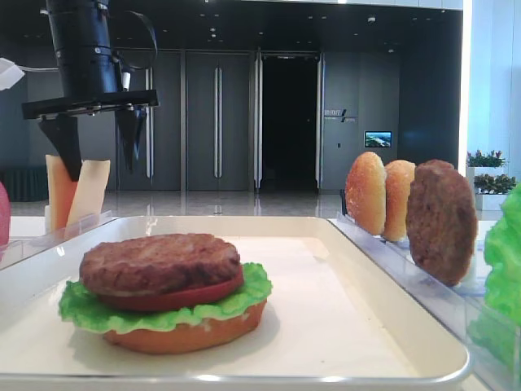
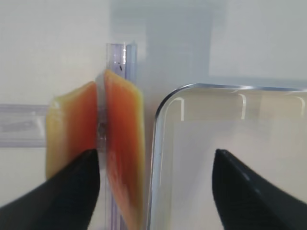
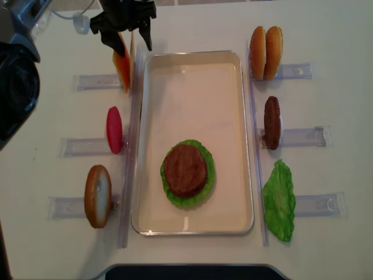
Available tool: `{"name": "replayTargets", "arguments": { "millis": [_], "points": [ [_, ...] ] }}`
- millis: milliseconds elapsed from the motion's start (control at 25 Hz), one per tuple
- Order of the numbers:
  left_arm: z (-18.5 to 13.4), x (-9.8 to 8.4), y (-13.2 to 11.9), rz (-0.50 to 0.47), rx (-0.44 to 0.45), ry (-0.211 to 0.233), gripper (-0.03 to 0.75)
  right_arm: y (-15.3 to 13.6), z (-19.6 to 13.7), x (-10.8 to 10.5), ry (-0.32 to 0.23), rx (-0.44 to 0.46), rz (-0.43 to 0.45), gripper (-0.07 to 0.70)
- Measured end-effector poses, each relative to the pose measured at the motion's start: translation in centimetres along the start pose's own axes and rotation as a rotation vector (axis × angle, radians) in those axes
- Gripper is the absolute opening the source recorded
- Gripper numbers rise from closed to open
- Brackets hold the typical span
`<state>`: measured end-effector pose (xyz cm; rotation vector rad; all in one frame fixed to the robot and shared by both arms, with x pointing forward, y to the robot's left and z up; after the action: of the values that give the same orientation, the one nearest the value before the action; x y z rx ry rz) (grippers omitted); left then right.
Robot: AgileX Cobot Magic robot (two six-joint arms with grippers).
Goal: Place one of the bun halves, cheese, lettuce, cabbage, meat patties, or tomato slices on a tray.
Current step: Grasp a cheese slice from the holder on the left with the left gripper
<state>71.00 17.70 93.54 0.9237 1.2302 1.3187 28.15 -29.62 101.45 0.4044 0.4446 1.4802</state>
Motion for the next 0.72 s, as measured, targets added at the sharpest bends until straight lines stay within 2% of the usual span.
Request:
{"name": "replayTargets", "arguments": {
  "millis": [200,320,600,720],
  "points": [
    [0.0,0.01,0.0,0.001,0.0,-0.011,0.26,0.0,0.0,0.0,0.0,0.0,0.0,0.559],
    [0.0,0.01,-0.04,0.001,0.0,-0.027,0.13,0.0,0.0,0.0,0.0,0.0,0.0,0.559],
    [-0.01,0.0,-0.05,0.0,0.001,-0.038,0.029,0.0,0.0,0.0,0.0,0.0,0.0,0.552],
    [0.01,-0.01,0.06,-0.001,-0.001,-0.049,0.02,0.0,0.0,0.0,0.0,0.0,0.0,0.551]
  ]
}}
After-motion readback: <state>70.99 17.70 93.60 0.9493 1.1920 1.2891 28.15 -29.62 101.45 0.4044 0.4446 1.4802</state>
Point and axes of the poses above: a point on each arm's last joint axis where the gripper is mounted, y pointing back along that axis away from the gripper, x along the wrist's bending axis when the last joint is at zero, z = x × y, the point moved 6 cm from there along -y, pointing out along that axis toward the gripper, and after that the axes turned 3 degrees about y, right-handed, at the moved point
